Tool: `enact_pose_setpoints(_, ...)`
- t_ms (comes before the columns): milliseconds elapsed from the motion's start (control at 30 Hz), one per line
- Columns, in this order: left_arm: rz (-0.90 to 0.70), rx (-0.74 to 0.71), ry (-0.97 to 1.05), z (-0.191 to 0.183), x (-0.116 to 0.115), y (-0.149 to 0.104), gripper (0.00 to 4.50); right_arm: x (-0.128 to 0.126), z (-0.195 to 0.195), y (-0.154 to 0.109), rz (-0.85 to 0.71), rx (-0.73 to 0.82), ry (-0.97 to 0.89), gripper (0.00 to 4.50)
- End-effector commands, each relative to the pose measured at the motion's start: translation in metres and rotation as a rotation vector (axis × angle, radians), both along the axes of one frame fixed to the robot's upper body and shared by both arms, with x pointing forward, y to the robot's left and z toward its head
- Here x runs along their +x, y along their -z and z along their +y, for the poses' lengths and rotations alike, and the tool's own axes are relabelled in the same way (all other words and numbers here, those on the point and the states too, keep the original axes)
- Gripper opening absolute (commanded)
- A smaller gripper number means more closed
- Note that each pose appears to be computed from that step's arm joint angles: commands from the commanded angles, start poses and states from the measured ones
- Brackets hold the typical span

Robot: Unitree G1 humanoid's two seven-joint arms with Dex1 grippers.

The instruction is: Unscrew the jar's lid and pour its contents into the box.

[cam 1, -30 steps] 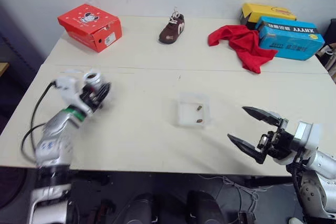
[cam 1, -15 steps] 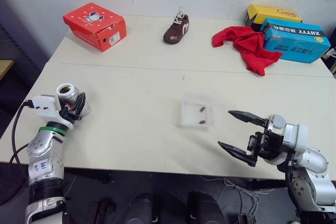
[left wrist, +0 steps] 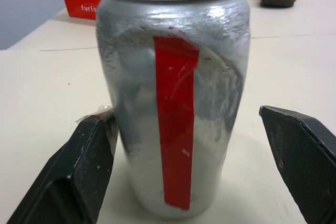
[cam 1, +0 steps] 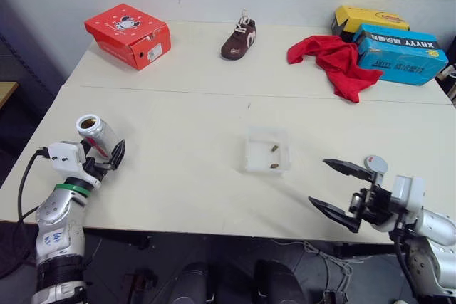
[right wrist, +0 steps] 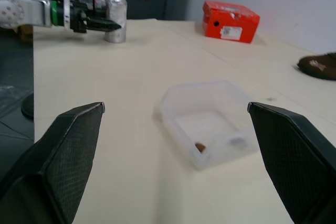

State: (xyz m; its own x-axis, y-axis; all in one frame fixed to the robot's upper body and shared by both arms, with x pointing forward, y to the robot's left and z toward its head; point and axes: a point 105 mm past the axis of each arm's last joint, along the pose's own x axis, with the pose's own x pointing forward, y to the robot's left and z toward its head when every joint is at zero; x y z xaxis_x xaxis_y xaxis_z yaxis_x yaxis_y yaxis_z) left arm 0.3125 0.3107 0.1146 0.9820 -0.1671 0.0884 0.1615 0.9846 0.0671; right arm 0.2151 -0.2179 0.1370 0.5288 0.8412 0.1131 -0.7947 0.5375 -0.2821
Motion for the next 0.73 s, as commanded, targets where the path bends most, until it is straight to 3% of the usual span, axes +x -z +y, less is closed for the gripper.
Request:
enact_pose_setpoints(33,0.026,0.043,0.038,0.007,-0.012,-0.006,4.44,-0.016,-0.027,-0.002,-0.016,-0.02,0.072,4.5)
enact_pose_setpoints(133,0.077,0.09,0.043,0.019,-0.025,0.001,4.44,-0.031,-0.047,0.009,0.026,-0.039,0.125,4.5)
enact_pose_setpoints(300,0.097,0.23,0.127,0.022,-0.048,-0.007,4.44,-0.052,-0.073,0.015,0.052,-0.114,0.153,4.5)
enact_pose_setpoints(400,0.148,0.49,0.399,-0.005,-0.078,-0.016,4.44,-0.062,-0.09,0.011,0.077,-0.191,0.127,4.5)
enact_pose_setpoints(467,0.187,0.589,0.517,-0.016,-0.093,-0.014,4.44,-0.065,-0.097,0.01,0.089,-0.247,0.094,4.5)
enact_pose_setpoints(733,0.203,0.581,0.557,-0.02,-0.109,-0.021,4.44,-0.045,-0.11,0.001,0.06,-0.315,0.066,4.5)
